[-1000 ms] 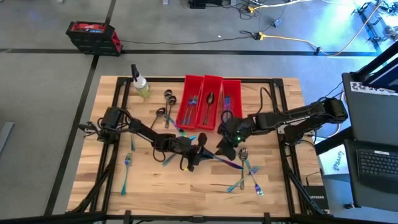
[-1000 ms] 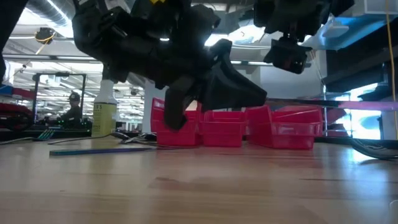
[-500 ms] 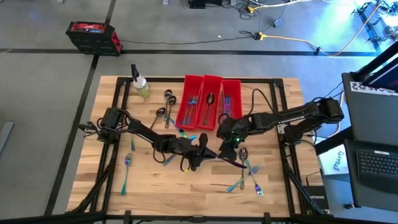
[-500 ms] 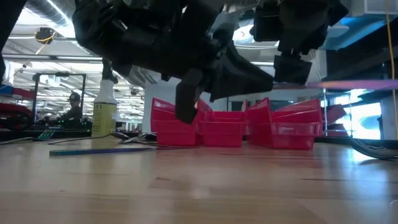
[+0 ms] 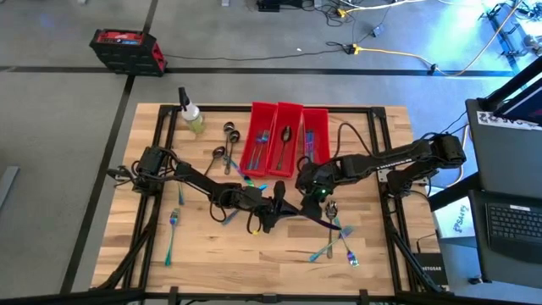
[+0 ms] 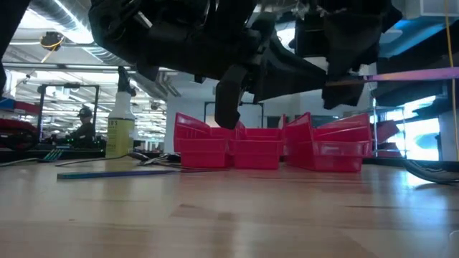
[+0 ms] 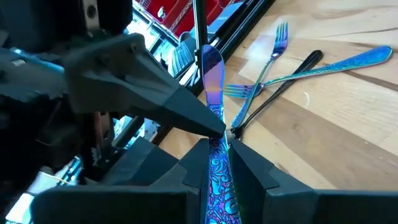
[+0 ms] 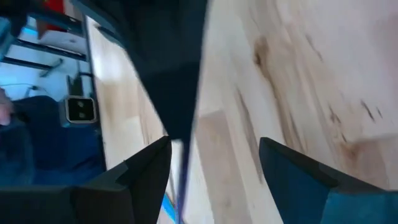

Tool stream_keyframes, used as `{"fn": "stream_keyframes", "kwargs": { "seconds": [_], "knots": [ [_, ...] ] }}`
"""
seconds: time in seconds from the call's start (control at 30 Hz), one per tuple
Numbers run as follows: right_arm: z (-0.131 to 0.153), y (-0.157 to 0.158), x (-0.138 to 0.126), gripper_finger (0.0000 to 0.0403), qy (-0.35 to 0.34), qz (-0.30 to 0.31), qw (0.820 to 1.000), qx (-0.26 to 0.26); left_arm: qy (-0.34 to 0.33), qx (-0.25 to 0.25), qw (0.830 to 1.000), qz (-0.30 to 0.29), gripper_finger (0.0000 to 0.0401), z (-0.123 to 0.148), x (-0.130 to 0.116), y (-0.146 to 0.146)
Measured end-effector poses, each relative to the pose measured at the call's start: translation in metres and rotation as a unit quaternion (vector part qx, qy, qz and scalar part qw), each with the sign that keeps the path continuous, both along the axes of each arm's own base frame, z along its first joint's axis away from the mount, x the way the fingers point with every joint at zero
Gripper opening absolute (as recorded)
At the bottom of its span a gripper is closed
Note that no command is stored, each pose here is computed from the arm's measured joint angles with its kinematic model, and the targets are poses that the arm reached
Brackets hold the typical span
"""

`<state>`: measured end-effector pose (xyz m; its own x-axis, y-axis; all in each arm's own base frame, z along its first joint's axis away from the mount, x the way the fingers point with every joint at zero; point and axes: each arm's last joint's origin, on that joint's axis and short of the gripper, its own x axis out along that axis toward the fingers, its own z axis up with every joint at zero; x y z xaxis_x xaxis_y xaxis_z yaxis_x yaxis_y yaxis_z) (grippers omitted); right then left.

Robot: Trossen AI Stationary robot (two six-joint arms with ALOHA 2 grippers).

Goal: Sort silverware
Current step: Put the blue knife into the right red silverware bin

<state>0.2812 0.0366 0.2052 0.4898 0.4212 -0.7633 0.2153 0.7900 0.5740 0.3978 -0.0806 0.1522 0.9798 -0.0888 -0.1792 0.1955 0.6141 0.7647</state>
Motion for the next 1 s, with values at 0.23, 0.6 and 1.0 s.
{"fn": "stream_keyframes", "kwargs": {
  "seconds": [0.23, 0.6, 1.0],
  "knots": [
    [0.000, 0.001, -0.001, 0.0226, 0.013, 0.002, 1.000, 0.022, -0.002, 0.006, 1.000, -0.001, 0.0033, 0.000, 0.000, 0.000],
    [0.000, 0.001, -0.002, 0.0220, 0.016, 0.002, 1.000, 0.025, -0.026, 0.011, 1.000, 0.006, 0.0033, 0.013, 0.010, 0.006],
    [-0.002, 0.001, -0.005, 0.0173, 0.031, 0.013, 0.999, 0.021, 0.008, 0.024, 1.000, -0.001, 0.0033, 0.008, 0.010, 0.007]
  ]
}}
